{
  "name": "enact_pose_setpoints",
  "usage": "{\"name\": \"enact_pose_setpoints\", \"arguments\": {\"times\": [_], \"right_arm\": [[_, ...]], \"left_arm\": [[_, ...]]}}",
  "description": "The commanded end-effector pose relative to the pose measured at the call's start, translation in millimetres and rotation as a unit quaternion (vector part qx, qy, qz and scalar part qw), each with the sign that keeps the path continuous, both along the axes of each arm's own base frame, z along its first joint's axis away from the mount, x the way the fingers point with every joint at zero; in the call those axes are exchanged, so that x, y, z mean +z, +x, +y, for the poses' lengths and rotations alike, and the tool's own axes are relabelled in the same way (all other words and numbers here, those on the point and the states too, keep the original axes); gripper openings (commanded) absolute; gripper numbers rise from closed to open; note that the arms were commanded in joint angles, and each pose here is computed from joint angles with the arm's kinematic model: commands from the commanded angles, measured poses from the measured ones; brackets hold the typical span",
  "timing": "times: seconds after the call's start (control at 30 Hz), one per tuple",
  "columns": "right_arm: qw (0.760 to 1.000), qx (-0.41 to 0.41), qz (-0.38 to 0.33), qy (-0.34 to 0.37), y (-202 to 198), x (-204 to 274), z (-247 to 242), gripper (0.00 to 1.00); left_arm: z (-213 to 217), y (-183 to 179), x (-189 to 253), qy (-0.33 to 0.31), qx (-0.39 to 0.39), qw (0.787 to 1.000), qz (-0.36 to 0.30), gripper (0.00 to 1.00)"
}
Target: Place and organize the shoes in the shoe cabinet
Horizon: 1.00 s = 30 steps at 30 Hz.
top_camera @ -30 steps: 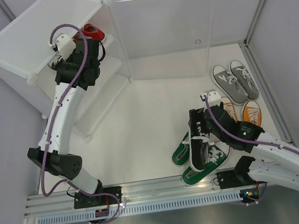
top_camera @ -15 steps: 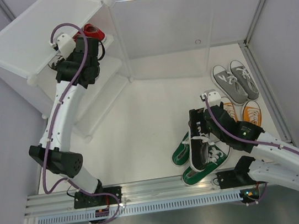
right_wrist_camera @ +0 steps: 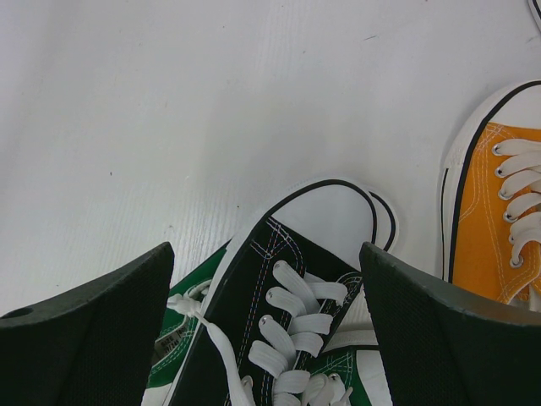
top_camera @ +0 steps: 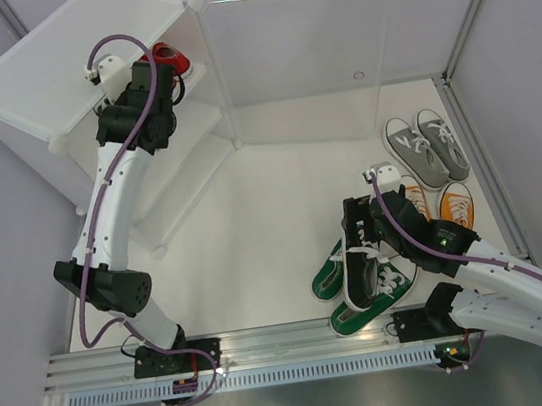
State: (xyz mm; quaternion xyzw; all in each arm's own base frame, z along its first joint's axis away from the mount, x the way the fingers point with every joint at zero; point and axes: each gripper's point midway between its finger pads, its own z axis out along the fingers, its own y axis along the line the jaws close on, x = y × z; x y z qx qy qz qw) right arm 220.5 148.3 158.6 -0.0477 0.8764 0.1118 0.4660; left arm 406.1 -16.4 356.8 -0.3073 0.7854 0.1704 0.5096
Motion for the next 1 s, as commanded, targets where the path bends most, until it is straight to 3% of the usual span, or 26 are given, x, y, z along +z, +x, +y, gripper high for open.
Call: {"name": "enact_pose_setpoints", "arguments": {"times": [0.0, 0.2, 0.97], "right_arm": [[1.000, 0.000, -0.017, 0.014, 3.8, 7.3, 3.1, 0.94], [1.000, -0.001, -0.018, 0.015, 4.5, 6.8, 3.2, 0.94], [1.000, 0.009, -0.011, 0.016, 4.7, 2.2, 8.8, 0.94]], "left_arm": [[-2.3, 15.3, 24.9, -0.006, -0.001, 0.999, -0.054, 0.03], [-3.5, 14.6, 21.3, -0.023, 0.014, 0.997, -0.069, 0.02], [0.6, 21.2, 20.4, 0.038, 0.129, 0.981, -0.143, 0.02]]}}
